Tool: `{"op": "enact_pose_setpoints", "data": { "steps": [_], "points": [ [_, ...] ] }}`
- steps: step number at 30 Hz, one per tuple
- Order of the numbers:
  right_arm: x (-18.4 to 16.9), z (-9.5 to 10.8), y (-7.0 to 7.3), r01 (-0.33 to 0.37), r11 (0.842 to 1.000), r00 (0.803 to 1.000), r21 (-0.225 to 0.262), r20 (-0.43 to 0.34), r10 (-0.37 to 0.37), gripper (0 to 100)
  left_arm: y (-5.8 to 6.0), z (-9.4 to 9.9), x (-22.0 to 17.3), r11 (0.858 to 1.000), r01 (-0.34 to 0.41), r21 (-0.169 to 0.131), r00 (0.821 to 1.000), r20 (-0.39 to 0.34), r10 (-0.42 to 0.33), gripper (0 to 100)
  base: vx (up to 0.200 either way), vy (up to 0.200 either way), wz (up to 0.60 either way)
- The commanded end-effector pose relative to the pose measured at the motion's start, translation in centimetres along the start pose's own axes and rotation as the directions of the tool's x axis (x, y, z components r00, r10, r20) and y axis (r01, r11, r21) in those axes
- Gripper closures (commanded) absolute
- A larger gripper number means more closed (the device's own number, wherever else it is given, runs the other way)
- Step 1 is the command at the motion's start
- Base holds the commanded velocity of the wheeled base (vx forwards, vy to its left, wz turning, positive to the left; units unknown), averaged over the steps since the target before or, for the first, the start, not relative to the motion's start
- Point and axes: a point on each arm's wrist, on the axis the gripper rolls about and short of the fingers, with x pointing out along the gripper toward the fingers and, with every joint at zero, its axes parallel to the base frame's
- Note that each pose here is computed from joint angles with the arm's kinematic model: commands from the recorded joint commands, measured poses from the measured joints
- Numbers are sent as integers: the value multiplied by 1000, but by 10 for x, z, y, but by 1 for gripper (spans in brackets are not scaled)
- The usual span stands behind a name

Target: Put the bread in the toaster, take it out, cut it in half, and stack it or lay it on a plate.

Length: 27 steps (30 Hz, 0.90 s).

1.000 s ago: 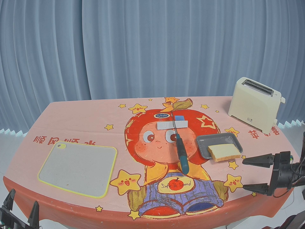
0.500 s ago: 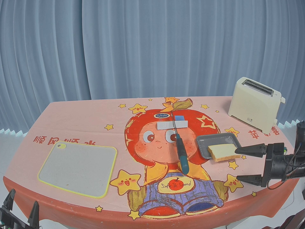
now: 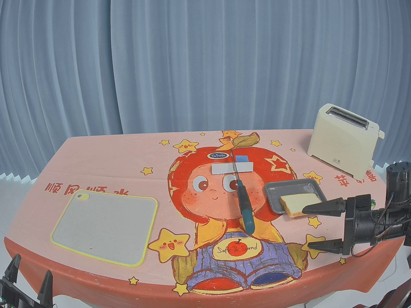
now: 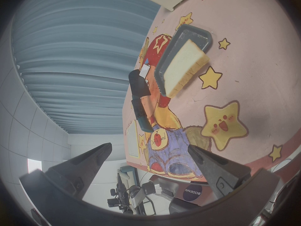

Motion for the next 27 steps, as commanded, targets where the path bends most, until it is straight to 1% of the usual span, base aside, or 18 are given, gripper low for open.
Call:
{"op": "enact_pose_setpoints", "data": {
  "steps": [1,2,4,7,9,12,13,15,16,18,20,22,23,27],
  "points": [
    [3,-2,-8,28,999,1000,16,-13,-28,0,0,-5,0,1000,0,0,1000,-1,0,0,0,0,0],
    [2,-2,-8,28,999,999,15,-15,-28,0,0,-5,0,1000,0,0,1000,-1,0,0,0,0,0],
    [1,-1,-3,9,1000,1000,6,-9,-9,0,0,-5,0,1000,0,0,1000,-1,0,0,0,0,0],
    [1,-1,15,-43,998,999,-36,-14,43,0,0,-5,0,1000,0,0,1000,-1,0,0,0,0,0],
    [1,-5,22,-66,996,997,-58,-31,64,0,0,-5,0,1000,0,0,1000,-1,0,0,0,0,0],
    [0,-8,28,-91,993,995,-80,-40,88,0,0,-5,0,1000,0,0,1000,-1,0,0,0,0,0],
    [-1,-8,29,-95,992,995,-79,-40,92,0,0,-5,0,1000,0,0,1000,-3,0,0,0,0,0],
    [2,-8,25,-83,995,995,-49,-62,80,0,0,-5,0,1000,0,-2,1000,-1,0,0,0,0,0],
    [4,-7,22,-71,997,995,-34,-67,68,0,0,-5,0,1000,0,-2,1000,-1,0,0,0,0,0],
    [14,-6,10,-16,1000,996,-6,-90,15,0,0,-5,0,1000,0,0,1000,-1,0,0,0,0,0],
    [21,-3,7,0,1000,996,1,-92,0,0,0,-5,0,1000,0,0,1000,-1,0,0,0,0,0],
    [23,-2,6,0,1000,996,1,-92,0,0,0,-5,0,1000,0,0,1000,-1,0,0,0,0,0],
    [24,-1,7,-26,1000,996,-8,-84,25,0,0,-5,0,1000,0,0,1000,-1,0,0,0,0,0],
    [22,0,11,-60,998,996,-17,-68,59,0,0,-5,0,1000,0,0,1000,-1,0,0,0,0,0]
  ]
}}
